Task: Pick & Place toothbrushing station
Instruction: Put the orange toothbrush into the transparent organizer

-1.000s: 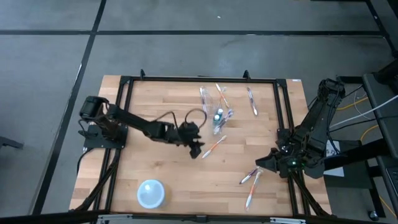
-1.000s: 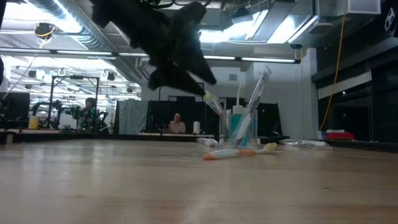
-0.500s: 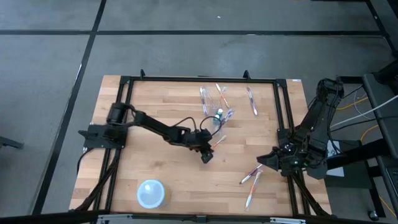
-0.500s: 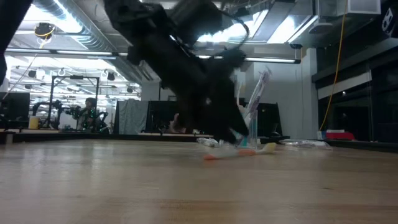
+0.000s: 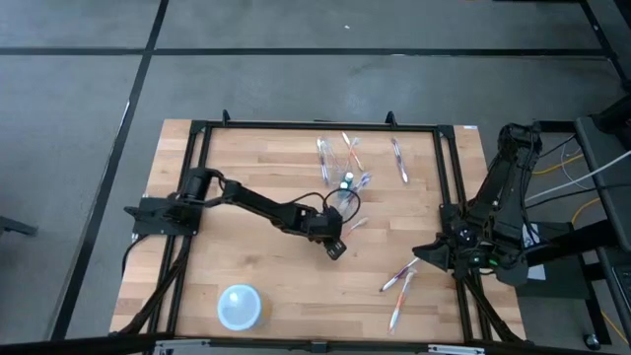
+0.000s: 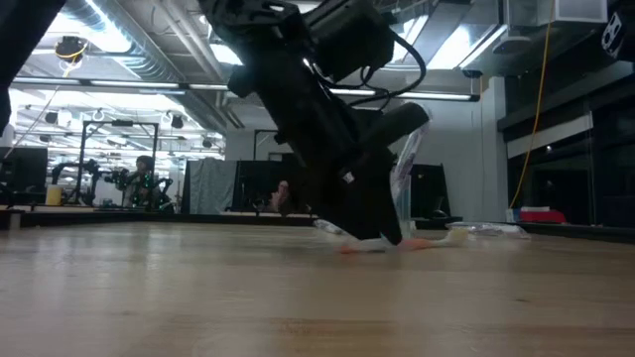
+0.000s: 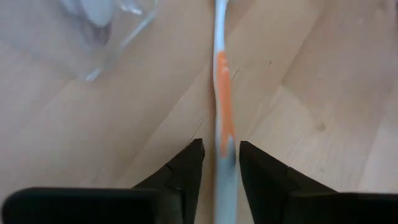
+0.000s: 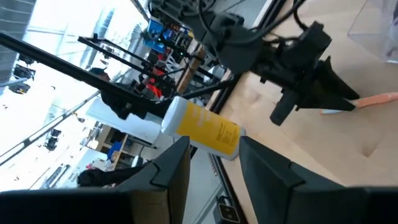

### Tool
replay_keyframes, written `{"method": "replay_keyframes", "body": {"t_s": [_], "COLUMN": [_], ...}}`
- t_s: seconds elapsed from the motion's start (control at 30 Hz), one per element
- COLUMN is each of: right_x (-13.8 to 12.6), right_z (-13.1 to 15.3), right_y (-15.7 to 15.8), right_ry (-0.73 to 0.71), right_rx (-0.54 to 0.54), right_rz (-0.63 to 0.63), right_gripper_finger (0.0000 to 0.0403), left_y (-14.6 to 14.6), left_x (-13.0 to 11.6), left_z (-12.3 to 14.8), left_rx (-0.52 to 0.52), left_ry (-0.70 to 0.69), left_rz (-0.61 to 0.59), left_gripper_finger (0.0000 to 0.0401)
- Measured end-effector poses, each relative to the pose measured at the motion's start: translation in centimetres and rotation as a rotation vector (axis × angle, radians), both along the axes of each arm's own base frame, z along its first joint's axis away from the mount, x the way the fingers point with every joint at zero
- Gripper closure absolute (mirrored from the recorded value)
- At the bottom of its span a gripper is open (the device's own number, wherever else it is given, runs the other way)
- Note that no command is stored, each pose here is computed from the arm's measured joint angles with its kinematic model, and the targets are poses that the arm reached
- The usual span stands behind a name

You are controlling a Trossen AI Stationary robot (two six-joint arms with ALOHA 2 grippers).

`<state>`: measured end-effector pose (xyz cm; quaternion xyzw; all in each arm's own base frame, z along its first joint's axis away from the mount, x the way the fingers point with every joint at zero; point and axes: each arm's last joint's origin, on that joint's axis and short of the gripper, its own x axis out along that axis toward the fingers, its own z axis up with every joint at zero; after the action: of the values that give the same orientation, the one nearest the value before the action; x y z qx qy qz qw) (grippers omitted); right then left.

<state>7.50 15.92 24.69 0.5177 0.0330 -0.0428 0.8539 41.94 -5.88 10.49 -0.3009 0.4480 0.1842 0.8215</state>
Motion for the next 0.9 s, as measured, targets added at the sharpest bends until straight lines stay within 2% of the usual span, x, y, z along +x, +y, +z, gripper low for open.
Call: {"method": "replay_keyframes", "body": {"t_s": [0.1,0.2,0.3,0.37,0.57,0.7,0.8,0.9], "right_x": [-0.2,-0.3,-0.2,-0.2,-0.1,0.0,0.1,0.3], "right_z": [0.0,0.1,0.3,0.4,0.4,0.0,-0.3,-0.7], "right_y": [0.0,0.0,0.1,0.2,0.5,1.0,1.4,2.0], "right_ry": [-0.011,-0.018,-0.026,-0.031,-0.038,-0.038,-0.041,-0.042], "right_rx": [-0.003,-0.003,0.004,0.001,-0.025,-0.028,-0.025,-0.024], "right_rz": [-0.016,-0.025,-0.024,-0.024,-0.043,-0.046,-0.061,-0.062], "right_gripper_finger": [0.0261,0.0261,0.0261,0.0261,0.0261,0.0261,0.0261,0.0261], "left_y": [-0.6,-1.0,-1.9,-2.4,-4.3,-6.1,-7.0,-6.7], "left_x": [-0.4,-0.7,-1.8,-2.7,-6.4,-9.0,-10.2,-10.9], "left_z": [-0.1,0.1,0.9,1.4,3.1,4.6,6.4,7.0], "left_rx": [-0.009,-0.066,-0.094,-0.072,0.076,0.146,0.161,0.202], "left_ry": [0.030,0.057,0.136,0.193,0.366,0.359,0.316,0.314], "left_rz": [0.026,0.052,0.041,0.030,0.062,0.095,0.110,0.121], "left_gripper_finger": [0.0337,0.0379,0.0389,0.0389,0.0392,0.0393,0.0367,0.0320]}}
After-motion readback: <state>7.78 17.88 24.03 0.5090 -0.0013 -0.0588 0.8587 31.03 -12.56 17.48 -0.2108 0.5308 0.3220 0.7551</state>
